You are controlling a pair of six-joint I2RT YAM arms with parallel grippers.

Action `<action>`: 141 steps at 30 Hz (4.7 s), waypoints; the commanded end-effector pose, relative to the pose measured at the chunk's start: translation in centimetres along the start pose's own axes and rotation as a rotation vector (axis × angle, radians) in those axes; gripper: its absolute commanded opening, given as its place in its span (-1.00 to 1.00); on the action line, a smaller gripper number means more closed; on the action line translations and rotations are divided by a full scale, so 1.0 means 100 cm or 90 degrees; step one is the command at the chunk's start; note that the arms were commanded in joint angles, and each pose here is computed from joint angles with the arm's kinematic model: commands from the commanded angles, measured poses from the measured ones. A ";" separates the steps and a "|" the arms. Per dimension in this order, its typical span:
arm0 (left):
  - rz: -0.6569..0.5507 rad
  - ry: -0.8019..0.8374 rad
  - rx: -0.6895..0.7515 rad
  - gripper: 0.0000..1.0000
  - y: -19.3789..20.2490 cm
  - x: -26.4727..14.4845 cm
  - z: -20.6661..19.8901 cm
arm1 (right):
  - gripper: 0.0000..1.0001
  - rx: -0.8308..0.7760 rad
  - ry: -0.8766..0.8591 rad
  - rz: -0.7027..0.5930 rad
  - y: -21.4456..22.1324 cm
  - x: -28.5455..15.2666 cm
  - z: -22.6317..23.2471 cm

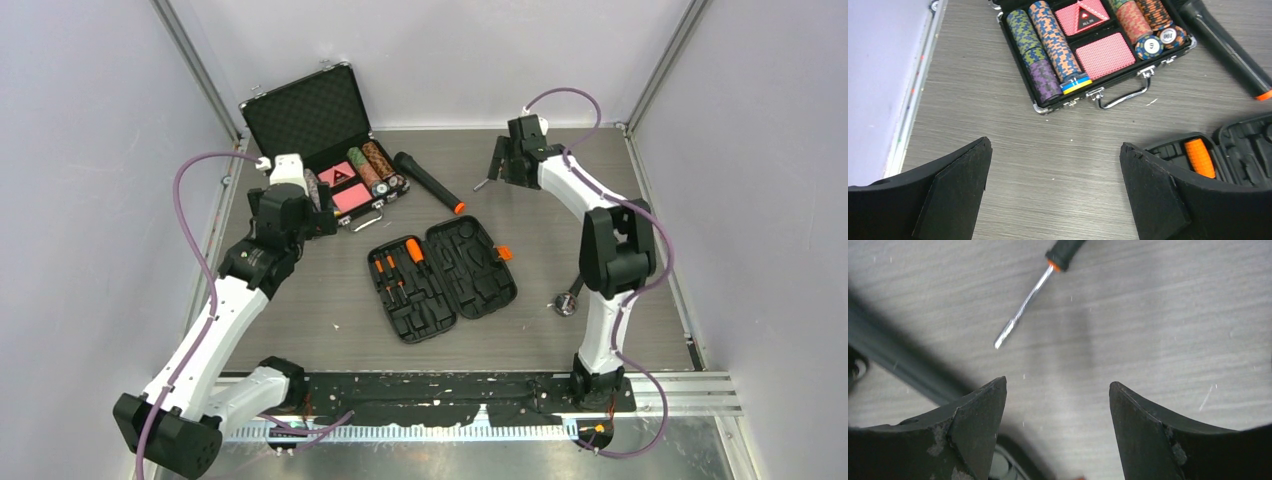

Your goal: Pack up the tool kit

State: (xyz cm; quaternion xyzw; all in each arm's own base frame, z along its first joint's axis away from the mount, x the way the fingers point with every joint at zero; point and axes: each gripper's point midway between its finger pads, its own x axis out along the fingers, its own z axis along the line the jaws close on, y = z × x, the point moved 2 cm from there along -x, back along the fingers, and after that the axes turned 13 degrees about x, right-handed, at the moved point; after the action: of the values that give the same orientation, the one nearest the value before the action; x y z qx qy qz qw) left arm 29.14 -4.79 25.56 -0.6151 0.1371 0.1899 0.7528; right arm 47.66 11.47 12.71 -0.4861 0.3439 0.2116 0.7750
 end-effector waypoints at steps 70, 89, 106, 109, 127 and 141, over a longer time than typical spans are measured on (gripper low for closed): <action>0.166 0.311 0.000 0.16 0.003 0.029 -0.197 | -0.89 0.320 -0.066 -0.061 -0.002 0.008 -0.123; 0.406 0.285 0.070 -0.78 0.101 0.095 -0.250 | -0.89 0.265 -0.107 -0.066 -0.006 -0.015 -0.115; 0.468 0.363 0.090 -0.93 0.153 0.038 -0.239 | -0.89 0.087 -0.336 -0.156 -0.009 -0.181 -0.022; 0.434 0.377 0.074 -0.84 0.138 0.031 -0.239 | -0.89 0.022 -0.405 -0.118 0.028 -0.202 0.007; 0.078 0.506 -0.129 0.44 0.012 -0.051 -0.211 | -0.89 0.039 -0.520 -0.089 0.076 -0.249 0.050; -0.005 0.670 -0.124 0.57 0.019 -0.111 -0.258 | -0.89 0.084 -0.505 -0.108 0.088 -0.259 0.071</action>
State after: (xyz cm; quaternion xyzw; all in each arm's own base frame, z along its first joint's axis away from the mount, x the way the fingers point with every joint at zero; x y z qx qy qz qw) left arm 19.14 -28.72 21.39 -0.6807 0.4797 -0.0846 0.5471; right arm 25.86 21.71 25.35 -0.3634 0.0244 0.3451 0.8650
